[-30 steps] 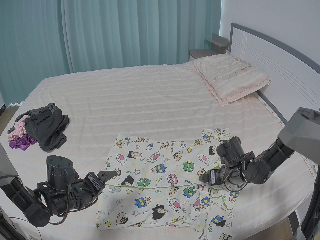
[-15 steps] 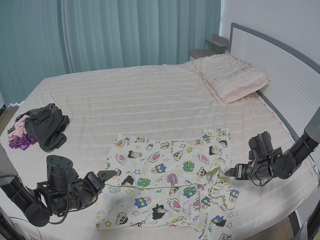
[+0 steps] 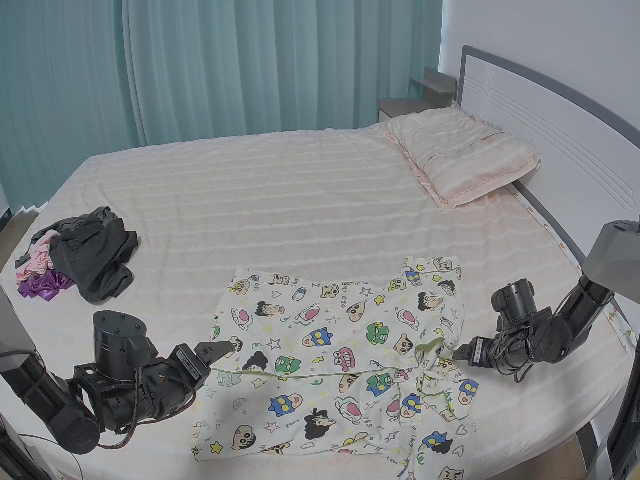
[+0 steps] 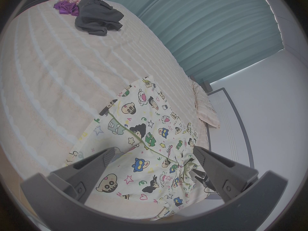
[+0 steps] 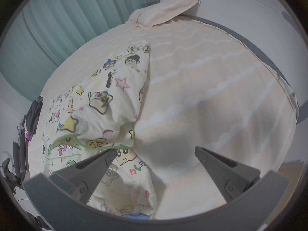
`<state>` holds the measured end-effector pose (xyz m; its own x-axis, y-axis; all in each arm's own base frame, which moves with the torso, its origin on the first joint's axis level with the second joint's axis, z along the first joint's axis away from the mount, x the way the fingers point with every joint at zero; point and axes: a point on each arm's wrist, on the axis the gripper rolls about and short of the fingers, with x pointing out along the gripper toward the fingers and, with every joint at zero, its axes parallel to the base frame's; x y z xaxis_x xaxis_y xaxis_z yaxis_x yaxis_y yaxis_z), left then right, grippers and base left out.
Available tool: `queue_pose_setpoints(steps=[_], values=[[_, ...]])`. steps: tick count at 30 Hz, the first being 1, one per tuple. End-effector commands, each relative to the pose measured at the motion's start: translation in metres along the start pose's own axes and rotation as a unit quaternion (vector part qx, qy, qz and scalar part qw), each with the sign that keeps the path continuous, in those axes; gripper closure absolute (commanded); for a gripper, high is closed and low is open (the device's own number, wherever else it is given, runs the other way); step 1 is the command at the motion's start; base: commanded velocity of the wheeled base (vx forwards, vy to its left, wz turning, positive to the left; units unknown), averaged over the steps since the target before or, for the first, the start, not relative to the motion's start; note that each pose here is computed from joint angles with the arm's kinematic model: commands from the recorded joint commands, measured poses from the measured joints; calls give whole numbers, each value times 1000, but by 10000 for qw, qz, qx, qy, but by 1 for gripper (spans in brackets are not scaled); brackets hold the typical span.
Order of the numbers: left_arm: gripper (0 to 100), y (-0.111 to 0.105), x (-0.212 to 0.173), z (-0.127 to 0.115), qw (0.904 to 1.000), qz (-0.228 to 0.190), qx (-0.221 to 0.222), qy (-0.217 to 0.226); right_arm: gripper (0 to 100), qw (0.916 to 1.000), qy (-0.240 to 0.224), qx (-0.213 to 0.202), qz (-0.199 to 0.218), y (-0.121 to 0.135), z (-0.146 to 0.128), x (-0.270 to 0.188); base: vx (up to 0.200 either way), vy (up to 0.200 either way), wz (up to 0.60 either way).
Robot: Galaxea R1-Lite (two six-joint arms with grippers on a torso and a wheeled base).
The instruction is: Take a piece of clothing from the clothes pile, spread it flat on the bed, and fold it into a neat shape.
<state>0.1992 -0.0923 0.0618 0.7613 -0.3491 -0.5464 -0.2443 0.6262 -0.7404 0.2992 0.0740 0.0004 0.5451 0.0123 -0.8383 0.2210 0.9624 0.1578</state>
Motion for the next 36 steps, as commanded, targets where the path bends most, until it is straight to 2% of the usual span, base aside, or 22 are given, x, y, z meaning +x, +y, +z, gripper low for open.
queue_pose_setpoints(steps=[1, 8, 11, 13, 17, 23, 25, 31, 36], values=[[0, 0, 0, 0, 10000, -3, -4, -8, 0, 9999, 146, -30, -82, -1, -6, 10, 0, 0, 0], [0, 0, 0, 0, 10000, 7, -4, 6, 0, 10000, 79, -31, -51, -4, -6, -2, 0, 0, 0], [0, 0, 0, 0, 10000, 4, 0, 12, 0, 9989, 258, -369, -106, -5, -16, 1, 0, 0, 0], [0, 0, 0, 0, 10000, 4, 8, 12, 0, 9986, 299, -425, -120, -4, -17, 5, 0, 0, 0], [0, 0, 0, 0, 10000, -3, 0, 8, 0, 9980, 170, -591, -143, 6, -18, 26, 0, 0, 0], [0, 0, 0, -1, 10000, 4, 0, 12, 0, 9965, 98, -826, -17, 13, -18, 22, 0, 0, 0], [0, 0, 0, 0, 10000, -3, 0, 8, 0, 9957, -25, -892, 237, 25, -15, 11, 0, 0, 0], [0, 0, -1, 0, 10000, -10, 8, 5, 0, 9919, 132, -1191, 427, 46, -29, 16, 0, 0, 0], [0, 0, 0, 0, 10000, -3, 8, 8, 0, 9922, 194, -1154, 421, 51, -32, 24, 0, 0, 0]])
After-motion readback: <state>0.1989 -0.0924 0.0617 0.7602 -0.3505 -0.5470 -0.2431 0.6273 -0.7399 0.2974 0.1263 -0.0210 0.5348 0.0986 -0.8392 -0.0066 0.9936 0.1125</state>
